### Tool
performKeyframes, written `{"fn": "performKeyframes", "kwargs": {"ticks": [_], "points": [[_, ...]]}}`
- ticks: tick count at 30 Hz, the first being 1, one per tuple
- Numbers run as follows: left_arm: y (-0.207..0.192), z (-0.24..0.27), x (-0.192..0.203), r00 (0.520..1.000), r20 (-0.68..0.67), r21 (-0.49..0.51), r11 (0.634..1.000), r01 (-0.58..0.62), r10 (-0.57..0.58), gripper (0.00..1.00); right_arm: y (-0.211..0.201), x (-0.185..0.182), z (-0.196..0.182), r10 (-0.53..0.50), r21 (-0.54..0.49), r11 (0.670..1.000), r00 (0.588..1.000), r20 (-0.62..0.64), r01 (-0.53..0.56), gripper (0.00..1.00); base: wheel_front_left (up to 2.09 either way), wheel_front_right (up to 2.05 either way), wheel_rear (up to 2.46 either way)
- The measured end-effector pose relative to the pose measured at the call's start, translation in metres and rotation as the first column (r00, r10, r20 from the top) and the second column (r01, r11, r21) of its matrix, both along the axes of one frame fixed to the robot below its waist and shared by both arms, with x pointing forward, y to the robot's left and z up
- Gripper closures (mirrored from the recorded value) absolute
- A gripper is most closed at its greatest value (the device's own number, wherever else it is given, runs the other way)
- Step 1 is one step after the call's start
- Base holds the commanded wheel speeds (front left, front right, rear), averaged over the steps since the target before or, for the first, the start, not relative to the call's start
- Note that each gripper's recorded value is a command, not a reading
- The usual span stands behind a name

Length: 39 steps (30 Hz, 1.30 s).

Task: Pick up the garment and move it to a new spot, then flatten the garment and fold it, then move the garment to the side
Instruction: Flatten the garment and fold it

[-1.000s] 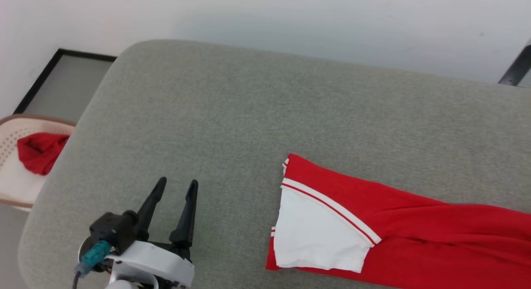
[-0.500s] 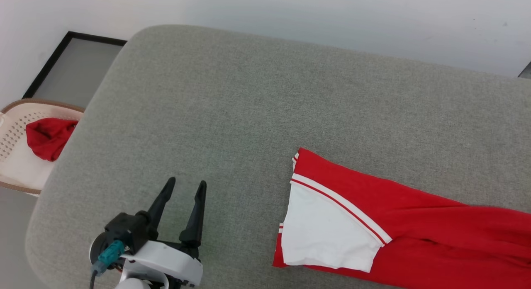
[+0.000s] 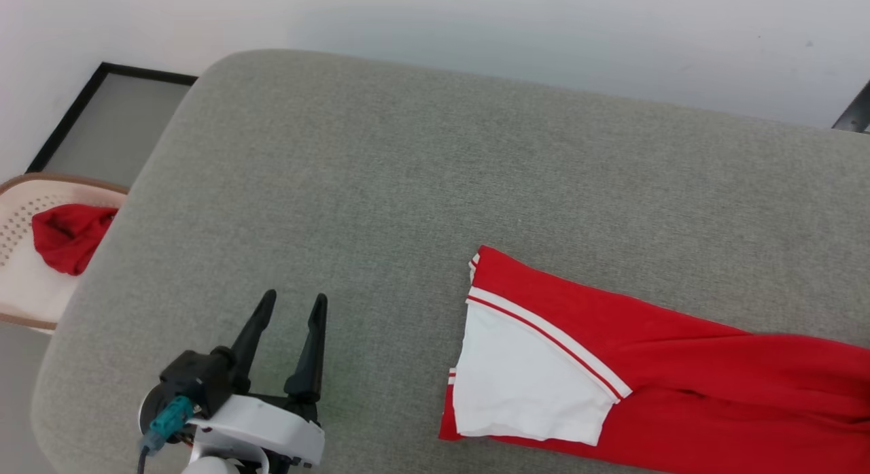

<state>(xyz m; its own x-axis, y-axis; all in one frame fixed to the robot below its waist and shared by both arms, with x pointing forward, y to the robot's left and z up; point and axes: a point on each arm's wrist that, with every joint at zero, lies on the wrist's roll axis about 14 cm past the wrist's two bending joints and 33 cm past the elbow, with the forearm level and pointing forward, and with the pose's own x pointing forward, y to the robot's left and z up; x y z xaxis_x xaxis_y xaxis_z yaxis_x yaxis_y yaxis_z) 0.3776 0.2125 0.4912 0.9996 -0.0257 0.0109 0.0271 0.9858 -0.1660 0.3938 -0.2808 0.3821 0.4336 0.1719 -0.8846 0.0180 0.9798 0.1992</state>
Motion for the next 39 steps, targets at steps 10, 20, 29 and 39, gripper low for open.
{"fn": "performKeyframes", "kwargs": {"ticks": [10,20,29,39], "points": [[-0.014,0.002,0.012,0.999,0.018,-0.009,0.999,0.044,-0.044,0.0,-0.037,0.001,0.017,-0.116,-0.028,0.992,0.984,0.134,0.12,1.0,0.0,0.0,0.0],[-0.036,-0.003,0.029,0.993,0.016,-0.004,0.993,0.12,-0.12,0.0,-0.144,-0.023,0.049,-0.317,-0.169,0.915,0.911,0.262,0.367,1.0,0.0,0.0,0.0],[-0.049,-0.012,0.037,0.986,-0.006,-0.007,0.986,0.166,-0.166,0.0,-0.174,-0.037,0.054,-0.402,-0.179,0.866,0.864,0.303,0.466,1.0,0.0,0.0,0.0],[-0.046,-0.008,0.033,0.988,0.002,-0.023,0.988,0.153,-0.153,0.0,-0.092,-0.02,0.055,-0.272,-0.007,0.958,0.916,0.295,0.286,1.0,0.0,0.0,0.0]]}}
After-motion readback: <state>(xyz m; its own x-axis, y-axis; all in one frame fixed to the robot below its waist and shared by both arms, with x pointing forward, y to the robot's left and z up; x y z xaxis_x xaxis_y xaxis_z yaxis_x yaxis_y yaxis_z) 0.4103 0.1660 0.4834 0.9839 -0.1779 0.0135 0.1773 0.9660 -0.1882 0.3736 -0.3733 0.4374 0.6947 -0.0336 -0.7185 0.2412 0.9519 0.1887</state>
